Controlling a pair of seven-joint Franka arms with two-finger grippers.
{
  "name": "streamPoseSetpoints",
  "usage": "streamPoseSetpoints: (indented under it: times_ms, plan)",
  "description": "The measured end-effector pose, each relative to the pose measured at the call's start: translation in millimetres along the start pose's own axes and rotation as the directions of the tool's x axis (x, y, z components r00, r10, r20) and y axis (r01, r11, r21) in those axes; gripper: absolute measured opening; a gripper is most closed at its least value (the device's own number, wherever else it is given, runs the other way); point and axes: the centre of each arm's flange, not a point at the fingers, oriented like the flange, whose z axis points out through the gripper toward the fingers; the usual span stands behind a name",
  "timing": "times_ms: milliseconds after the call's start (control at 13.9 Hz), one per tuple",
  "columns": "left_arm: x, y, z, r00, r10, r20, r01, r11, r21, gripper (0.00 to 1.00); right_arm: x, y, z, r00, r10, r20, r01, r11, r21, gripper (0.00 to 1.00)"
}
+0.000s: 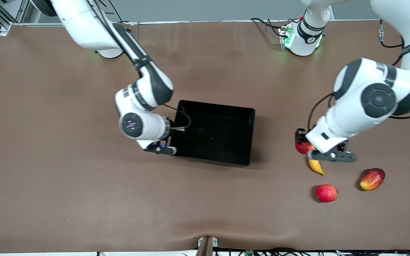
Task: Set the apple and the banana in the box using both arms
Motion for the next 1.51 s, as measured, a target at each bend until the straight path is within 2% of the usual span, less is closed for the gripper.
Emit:
streamPoseSetpoints:
  times_ms: [144, 216, 360, 576, 720, 792, 864, 1008, 1153, 1297, 1369, 1513]
  plan:
    - [-7.4, 36.6, 6.2, 0.999, -0.038, -0.001, 0.038, 0.999, -0.007, 0.66, -1.0, -6.6, 27.1, 1.000, 0.012, 0.002, -0.012, 1.000, -0.011, 0.04]
    - [-11.1, 56.6, 11.5, 0.998, -0.056, -0.002, 0.056, 0.998, -0.013, 0.66, 3.4, -2.8, 36.0, 1.000, 0.030, 0.005, -0.030, 0.999, -0.017, 0.11]
    - [-15.3, 83.0, 21.5, 0.997, -0.081, -0.004, 0.081, 0.996, -0.027, 0.66, 15.9, 11.3, 44.8, 0.997, 0.077, 0.011, -0.077, 0.997, -0.030, 0.31]
    - [-15.5, 100.2, 32.9, 0.994, -0.108, -0.007, 0.108, 0.993, -0.047, 0.66, 28.6, 20.9, 32.2, 0.995, 0.104, 0.001, -0.104, 0.994, -0.016, 0.62]
    - [-14.1, 107.0, 43.6, 0.990, -0.143, 0.000, 0.143, 0.988, -0.058, 0.66, 34.9, 24.5, -5.4, 0.993, 0.113, 0.011, -0.113, 0.994, -0.007, 0.82]
    - [-14.7, 114.0, 51.5, 0.988, -0.157, 0.008, 0.157, 0.986, -0.063, 0.66, 38.9, 31.7, -38.6, 0.992, 0.124, 0.031, -0.124, 0.992, -0.009, 0.93]
    - [-16.0, 123.5, 59.1, 0.987, -0.160, 0.012, 0.160, 0.985, -0.070, 0.66, 43.5, 45.2, -76.6, 0.989, 0.138, 0.056, -0.138, 0.990, -0.011, 1.00]
    - [-19.4, 145.4, 75.0, 0.987, -0.158, 0.015, 0.159, 0.983, -0.092, 0.66, 54.4, 85.7, -143.5, 0.979, 0.182, 0.088, -0.182, 0.983, -0.007, 1.00]
    - [-23.2, 164.3, 94.0, 0.988, -0.151, 0.026, 0.153, 0.982, -0.108, 0.66, 72.4, 139.1, -178.9, 0.962, 0.249, 0.113, -0.251, 0.968, 0.003, 1.00]
    - [-31.1, 182.3, 120.1, 0.989, -0.139, 0.046, 0.142, 0.986, -0.086, 0.66, 87.1, 188.9, -206.0, 0.943, 0.306, 0.128, -0.311, 0.950, 0.023, 1.00]
    - [-36.9, 189.8, 134.4, 0.990, -0.128, 0.053, 0.131, 0.989, -0.063, 0.66, 87.0, 203.9, -224.9, 0.940, 0.319, 0.121, -0.326, 0.945, 0.036, 1.00]
    - [-53.5, 202.2, 162.8, 0.994, -0.094, 0.059, 0.094, 0.996, 0.000, 0.66, 73.4, 221.9, -271.5, 0.941, 0.333, 0.064, -0.337, 0.940, 0.057, 1.00]
